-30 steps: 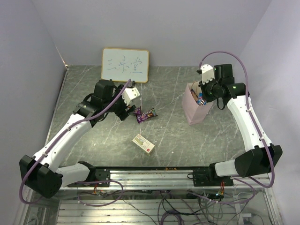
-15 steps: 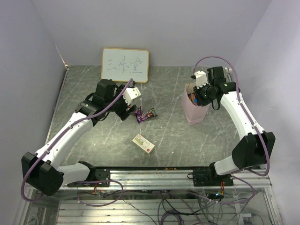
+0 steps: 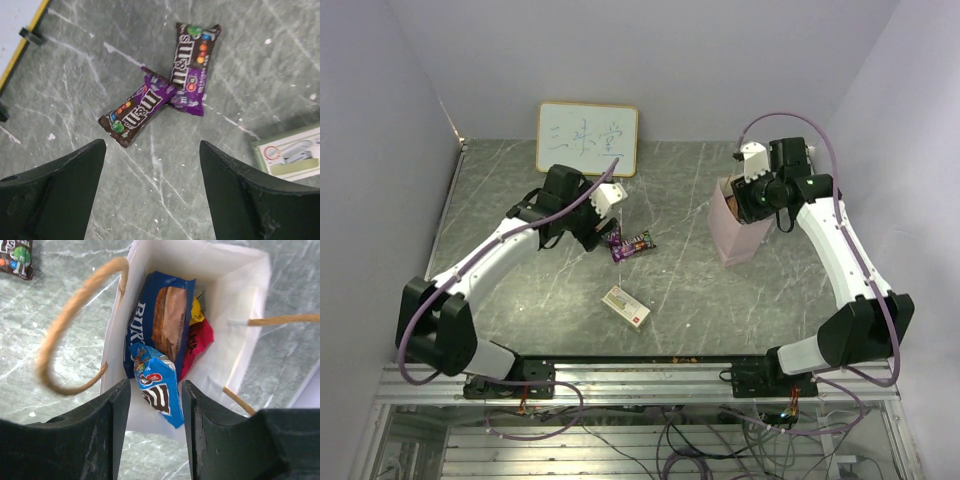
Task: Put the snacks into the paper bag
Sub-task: Adjust the snack in the paper bag, then pick up the snack from the center of the board.
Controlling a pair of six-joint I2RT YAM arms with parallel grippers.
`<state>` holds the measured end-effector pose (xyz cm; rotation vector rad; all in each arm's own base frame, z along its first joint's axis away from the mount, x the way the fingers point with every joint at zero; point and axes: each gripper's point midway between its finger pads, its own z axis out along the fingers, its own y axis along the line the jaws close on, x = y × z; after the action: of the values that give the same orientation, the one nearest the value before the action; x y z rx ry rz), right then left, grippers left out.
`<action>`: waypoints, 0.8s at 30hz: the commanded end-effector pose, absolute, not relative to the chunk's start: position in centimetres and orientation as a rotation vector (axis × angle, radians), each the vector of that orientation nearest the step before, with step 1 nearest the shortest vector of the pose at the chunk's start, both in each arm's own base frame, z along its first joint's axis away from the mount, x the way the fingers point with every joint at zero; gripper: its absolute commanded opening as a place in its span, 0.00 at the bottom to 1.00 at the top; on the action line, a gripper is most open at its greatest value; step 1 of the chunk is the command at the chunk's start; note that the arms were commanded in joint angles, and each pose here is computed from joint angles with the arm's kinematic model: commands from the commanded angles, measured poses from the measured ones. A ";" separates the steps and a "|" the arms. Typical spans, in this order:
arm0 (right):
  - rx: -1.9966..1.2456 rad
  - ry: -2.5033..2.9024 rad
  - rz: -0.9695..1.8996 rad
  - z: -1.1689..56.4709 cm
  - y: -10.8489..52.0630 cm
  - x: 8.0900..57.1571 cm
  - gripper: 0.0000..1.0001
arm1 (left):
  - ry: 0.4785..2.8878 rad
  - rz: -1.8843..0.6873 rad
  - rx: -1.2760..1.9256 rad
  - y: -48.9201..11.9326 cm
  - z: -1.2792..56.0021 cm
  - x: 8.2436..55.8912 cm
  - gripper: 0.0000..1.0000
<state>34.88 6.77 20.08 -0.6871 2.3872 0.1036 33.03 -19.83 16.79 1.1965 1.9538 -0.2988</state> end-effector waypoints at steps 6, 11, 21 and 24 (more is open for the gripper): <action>-0.611 2.156 0.053 27.5 6.6 35.2 0.49 | 1.881 -0.298 1.346 -18.6 14.3 37.6 0.89; -0.605 2.086 0.122 27.8 7.6 34.6 0.51 | 1.830 -0.275 1.504 -17.9 11.1 39.0 0.91; -0.633 2.047 0.190 27.8 8.4 32.8 0.52 | 1.745 -0.276 1.793 -18.0 6.0 40.9 0.92; -0.642 2.046 0.206 27.6 8.5 32.4 0.53 | 1.753 -0.295 1.831 -18.1 4.7 41.1 0.95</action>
<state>32.80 8.06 26.88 -0.6375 2.0905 0.1713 40.65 -17.50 5.00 1.7335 1.8425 -0.2569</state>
